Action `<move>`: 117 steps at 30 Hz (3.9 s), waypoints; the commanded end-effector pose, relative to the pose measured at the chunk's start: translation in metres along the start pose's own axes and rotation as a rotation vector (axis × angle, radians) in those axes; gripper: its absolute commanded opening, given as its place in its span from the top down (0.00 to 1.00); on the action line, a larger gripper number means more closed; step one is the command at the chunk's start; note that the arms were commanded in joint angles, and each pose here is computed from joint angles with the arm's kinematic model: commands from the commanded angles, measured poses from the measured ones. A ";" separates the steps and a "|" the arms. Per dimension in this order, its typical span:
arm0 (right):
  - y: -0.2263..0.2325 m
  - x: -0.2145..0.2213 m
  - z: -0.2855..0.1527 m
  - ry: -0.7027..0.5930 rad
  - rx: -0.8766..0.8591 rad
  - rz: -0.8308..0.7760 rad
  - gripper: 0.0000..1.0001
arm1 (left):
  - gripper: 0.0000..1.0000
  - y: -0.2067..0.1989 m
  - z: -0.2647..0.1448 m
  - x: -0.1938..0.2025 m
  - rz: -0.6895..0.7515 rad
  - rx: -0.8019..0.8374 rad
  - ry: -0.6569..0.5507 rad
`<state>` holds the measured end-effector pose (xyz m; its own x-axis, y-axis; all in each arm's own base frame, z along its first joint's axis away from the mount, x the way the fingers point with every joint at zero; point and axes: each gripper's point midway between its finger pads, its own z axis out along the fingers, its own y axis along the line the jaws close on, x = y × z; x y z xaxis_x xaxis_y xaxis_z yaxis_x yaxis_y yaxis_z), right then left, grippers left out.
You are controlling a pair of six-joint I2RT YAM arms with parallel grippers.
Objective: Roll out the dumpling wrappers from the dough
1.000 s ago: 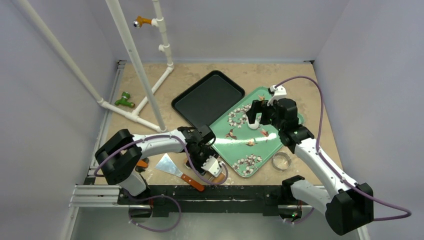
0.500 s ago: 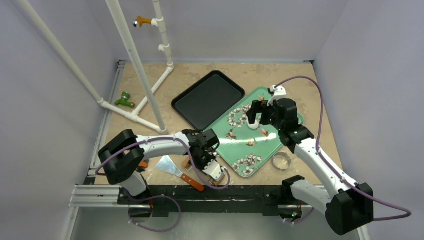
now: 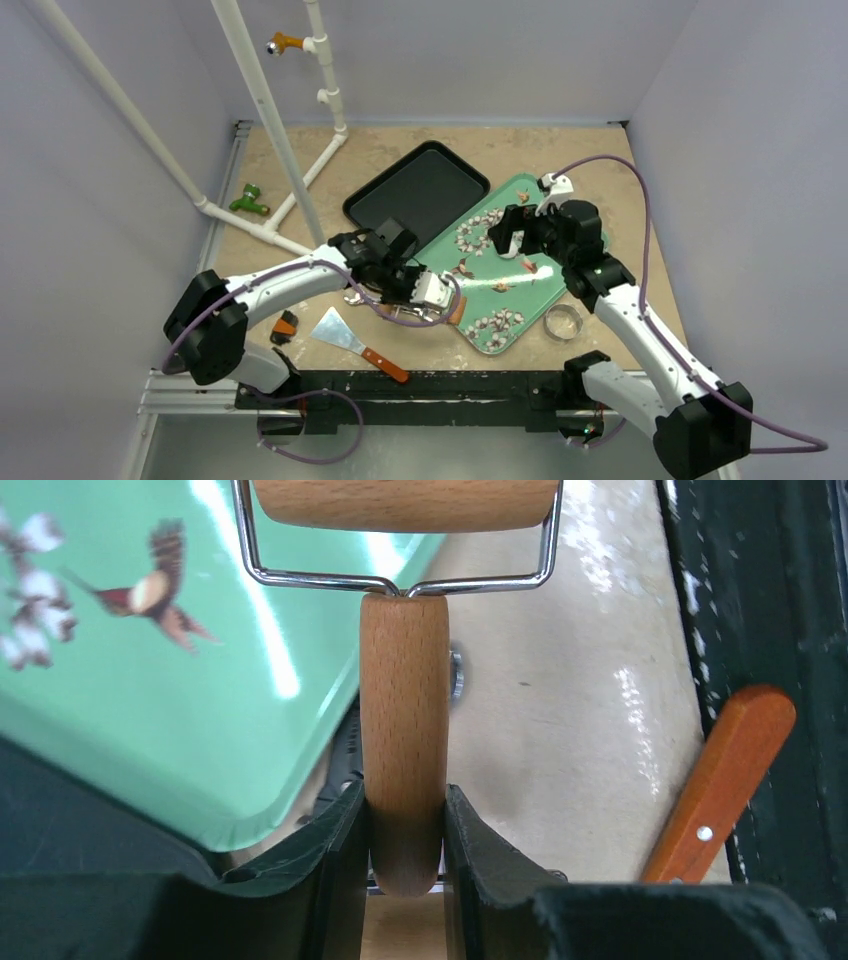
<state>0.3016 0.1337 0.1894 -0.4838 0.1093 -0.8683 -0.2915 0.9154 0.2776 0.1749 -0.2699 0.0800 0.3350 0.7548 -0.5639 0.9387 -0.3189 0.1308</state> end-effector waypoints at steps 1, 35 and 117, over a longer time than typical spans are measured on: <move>0.054 -0.032 -0.020 -0.084 -0.268 0.015 0.01 | 1.00 0.045 -0.034 -0.045 -0.130 -0.146 -0.227; 0.154 0.042 0.006 0.269 -0.609 0.342 0.37 | 1.00 0.088 -0.067 -0.073 -0.213 -0.304 -0.303; -0.039 -0.027 0.002 0.360 0.264 -0.217 1.00 | 0.49 0.224 -0.048 0.122 -0.490 -0.647 0.360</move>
<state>0.3207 0.0827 0.1833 -0.7572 -0.2017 -0.6213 -0.1724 0.9791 -0.1078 0.4055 -0.2142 0.0450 -0.2527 0.9152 -0.3140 0.8483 0.3656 0.3830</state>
